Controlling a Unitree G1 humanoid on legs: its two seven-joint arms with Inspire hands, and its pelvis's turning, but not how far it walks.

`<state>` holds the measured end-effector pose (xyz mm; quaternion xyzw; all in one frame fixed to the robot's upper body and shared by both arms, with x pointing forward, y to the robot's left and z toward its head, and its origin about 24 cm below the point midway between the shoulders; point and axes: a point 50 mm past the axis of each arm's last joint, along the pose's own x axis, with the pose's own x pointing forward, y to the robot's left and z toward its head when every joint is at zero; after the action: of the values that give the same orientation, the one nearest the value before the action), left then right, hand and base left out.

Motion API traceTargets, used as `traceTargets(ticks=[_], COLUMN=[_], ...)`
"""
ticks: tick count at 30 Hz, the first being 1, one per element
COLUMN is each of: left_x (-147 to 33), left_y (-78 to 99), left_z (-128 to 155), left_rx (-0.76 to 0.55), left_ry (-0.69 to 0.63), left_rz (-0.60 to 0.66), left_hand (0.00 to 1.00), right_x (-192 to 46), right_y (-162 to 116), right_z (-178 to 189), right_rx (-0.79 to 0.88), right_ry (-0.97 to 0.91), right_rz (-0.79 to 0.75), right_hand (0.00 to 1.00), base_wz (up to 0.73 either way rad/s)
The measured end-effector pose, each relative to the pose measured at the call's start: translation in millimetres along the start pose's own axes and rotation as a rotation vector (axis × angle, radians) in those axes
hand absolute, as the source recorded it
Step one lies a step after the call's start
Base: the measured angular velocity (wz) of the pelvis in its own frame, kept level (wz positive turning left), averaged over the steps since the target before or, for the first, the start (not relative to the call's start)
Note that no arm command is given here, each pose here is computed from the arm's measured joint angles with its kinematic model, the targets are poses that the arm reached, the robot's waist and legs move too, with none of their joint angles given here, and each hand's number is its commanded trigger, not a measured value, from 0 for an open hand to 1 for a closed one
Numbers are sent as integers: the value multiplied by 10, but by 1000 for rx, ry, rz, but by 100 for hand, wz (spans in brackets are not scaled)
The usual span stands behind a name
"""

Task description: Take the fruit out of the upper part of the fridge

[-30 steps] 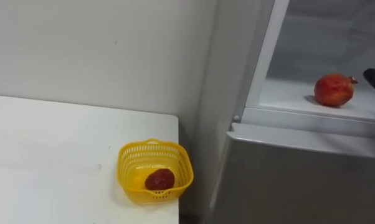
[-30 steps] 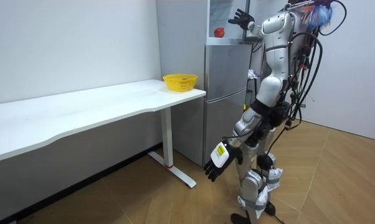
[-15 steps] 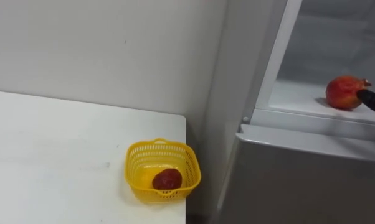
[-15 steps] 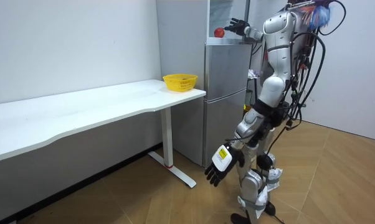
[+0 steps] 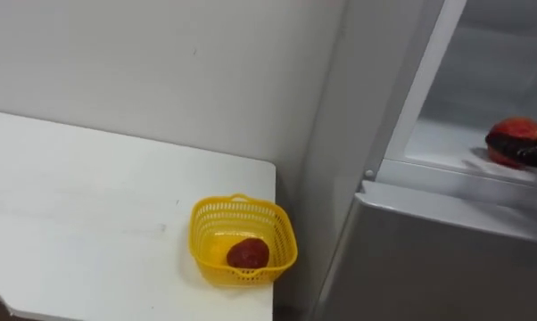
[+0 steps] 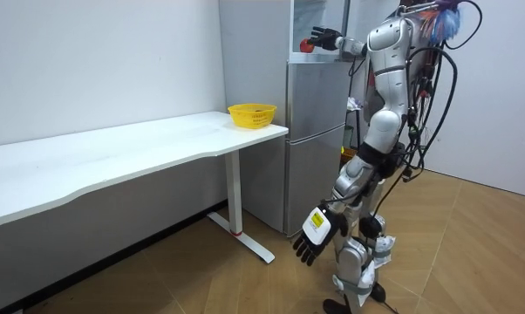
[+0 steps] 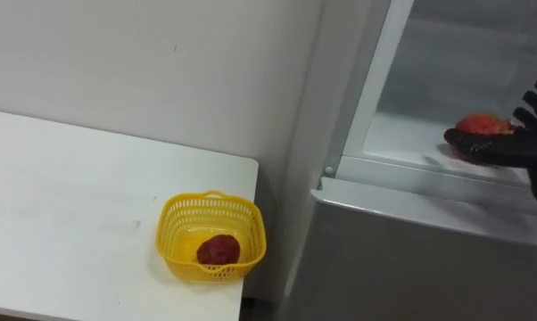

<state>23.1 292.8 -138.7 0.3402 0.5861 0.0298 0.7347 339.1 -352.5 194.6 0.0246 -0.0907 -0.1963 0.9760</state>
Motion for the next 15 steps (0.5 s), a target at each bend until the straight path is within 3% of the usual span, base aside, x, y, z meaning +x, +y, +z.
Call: traceTargets(ticks=[15], left_x=[7], left_y=[16], left_z=[-16], left_rx=[5], left_ry=[36], left_rz=[4], left_hand=[0], right_x=[4], right_y=[-122], right_z=[-166], right_rx=[-26], right_ry=[104], right_rz=[-16], right_hand=[0], base_wz=[5])
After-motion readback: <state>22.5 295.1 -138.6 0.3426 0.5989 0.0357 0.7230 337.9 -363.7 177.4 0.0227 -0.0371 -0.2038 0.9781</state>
